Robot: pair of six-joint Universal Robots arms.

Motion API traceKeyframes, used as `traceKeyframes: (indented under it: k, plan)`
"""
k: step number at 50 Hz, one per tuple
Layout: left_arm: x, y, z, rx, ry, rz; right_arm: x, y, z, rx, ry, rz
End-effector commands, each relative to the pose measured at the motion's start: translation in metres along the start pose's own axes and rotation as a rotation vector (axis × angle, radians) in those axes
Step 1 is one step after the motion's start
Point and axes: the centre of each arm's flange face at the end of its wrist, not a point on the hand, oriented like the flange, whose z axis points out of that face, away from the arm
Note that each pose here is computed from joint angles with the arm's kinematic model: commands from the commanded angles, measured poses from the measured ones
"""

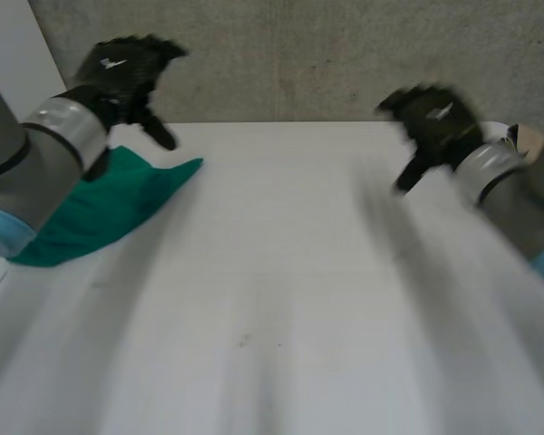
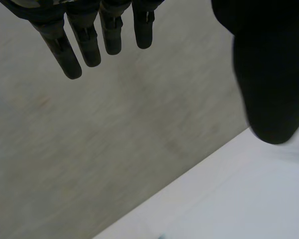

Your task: Fold the laundry.

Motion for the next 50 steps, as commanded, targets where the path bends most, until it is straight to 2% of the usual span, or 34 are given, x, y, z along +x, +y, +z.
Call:
traceKeyframes:
  k: [1,6,13,24,27,32,35,36,39,40,43,44,48,50]
  plan:
    - [-0.089,0.080,0.023,-0.179,-0.157,0.151,-0.075,0.031,-0.038,-0.087,-0.178,-0.064]
    - [-0.108,0.149,0.027,-0.328,-0.082,0.333,-0.083,0.050,-0.050,-0.140,-0.203,-0.110]
    - [-0.115,0.199,0.027,-0.423,-0.047,0.429,-0.088,0.064,-0.059,-0.159,-0.210,-0.122]
    - [-0.117,0.214,0.042,-0.355,-0.105,0.473,-0.092,0.076,-0.069,-0.204,-0.224,-0.114]
    - [-0.106,0.206,0.046,-0.326,-0.151,0.492,-0.091,0.075,-0.072,-0.203,-0.218,-0.113]
    - [-0.062,0.154,0.040,-0.222,-0.166,0.456,-0.074,0.070,-0.070,-0.182,-0.159,-0.115]
    - [-0.025,0.118,0.024,-0.149,-0.115,0.326,-0.061,0.067,-0.067,-0.172,-0.116,-0.114]
    - [0.002,0.102,0.014,-0.117,-0.063,0.246,-0.057,0.066,-0.066,-0.168,-0.104,-0.113]
    - [0.049,0.079,-0.007,-0.071,0.041,0.120,-0.038,0.064,-0.061,-0.171,-0.031,-0.108]
    - [0.078,0.068,-0.023,-0.054,0.122,0.042,-0.034,0.064,-0.060,-0.173,-0.011,-0.108]
    - [0.121,0.063,-0.049,-0.059,0.253,-0.052,-0.022,0.062,-0.058,-0.180,0.053,-0.107]
    - [0.146,0.067,-0.066,-0.084,0.333,-0.093,-0.020,0.062,-0.058,-0.184,0.063,-0.108]
    - [0.186,0.084,-0.091,-0.145,0.444,-0.102,-0.016,0.063,-0.058,-0.191,0.090,-0.110]
    - [0.193,0.086,-0.094,-0.150,0.463,-0.099,-0.013,0.064,-0.057,-0.196,0.099,-0.108]
